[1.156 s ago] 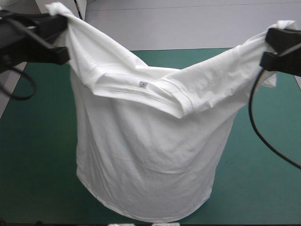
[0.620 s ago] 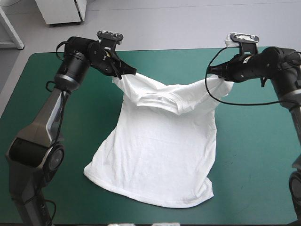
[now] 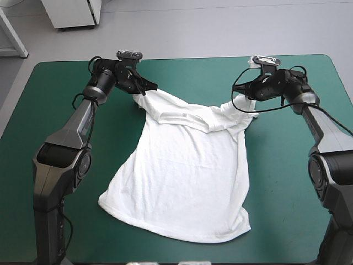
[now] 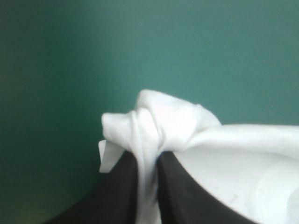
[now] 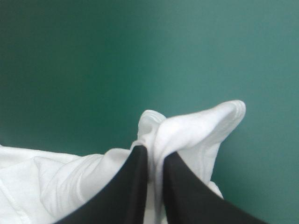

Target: Fold the cloth

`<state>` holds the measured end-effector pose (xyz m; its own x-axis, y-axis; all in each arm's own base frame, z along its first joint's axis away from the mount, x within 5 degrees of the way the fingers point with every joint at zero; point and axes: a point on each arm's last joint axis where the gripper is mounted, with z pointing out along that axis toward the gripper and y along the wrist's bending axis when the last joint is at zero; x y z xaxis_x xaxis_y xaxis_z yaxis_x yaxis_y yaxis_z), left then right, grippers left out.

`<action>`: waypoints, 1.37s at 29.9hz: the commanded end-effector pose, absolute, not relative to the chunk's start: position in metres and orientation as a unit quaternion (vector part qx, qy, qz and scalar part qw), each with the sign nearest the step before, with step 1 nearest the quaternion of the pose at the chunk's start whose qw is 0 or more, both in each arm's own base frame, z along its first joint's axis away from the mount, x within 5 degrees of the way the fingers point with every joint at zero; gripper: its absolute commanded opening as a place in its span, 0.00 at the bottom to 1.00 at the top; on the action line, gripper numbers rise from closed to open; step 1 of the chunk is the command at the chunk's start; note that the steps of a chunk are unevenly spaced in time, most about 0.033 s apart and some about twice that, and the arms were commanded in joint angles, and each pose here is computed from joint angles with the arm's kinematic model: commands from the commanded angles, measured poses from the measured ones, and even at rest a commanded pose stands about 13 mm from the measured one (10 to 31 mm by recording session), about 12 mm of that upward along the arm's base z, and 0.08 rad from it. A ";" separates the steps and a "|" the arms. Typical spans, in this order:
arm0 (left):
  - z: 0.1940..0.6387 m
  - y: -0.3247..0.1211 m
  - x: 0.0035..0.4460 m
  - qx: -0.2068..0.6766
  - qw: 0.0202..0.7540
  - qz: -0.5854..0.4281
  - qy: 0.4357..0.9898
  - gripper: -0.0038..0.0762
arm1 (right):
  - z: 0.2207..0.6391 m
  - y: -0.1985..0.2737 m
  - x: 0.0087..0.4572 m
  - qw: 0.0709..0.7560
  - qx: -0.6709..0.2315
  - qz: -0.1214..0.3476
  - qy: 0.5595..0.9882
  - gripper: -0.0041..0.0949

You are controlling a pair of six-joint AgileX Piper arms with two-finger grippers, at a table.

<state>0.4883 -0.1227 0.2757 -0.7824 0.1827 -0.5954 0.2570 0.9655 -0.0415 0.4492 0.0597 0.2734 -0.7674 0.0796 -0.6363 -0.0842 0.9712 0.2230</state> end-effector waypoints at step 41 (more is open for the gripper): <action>0.397 -0.054 0.151 0.192 0.281 -0.030 0.940 0.59 | 0.419 0.026 0.165 0.331 -0.011 0.077 0.940 0.61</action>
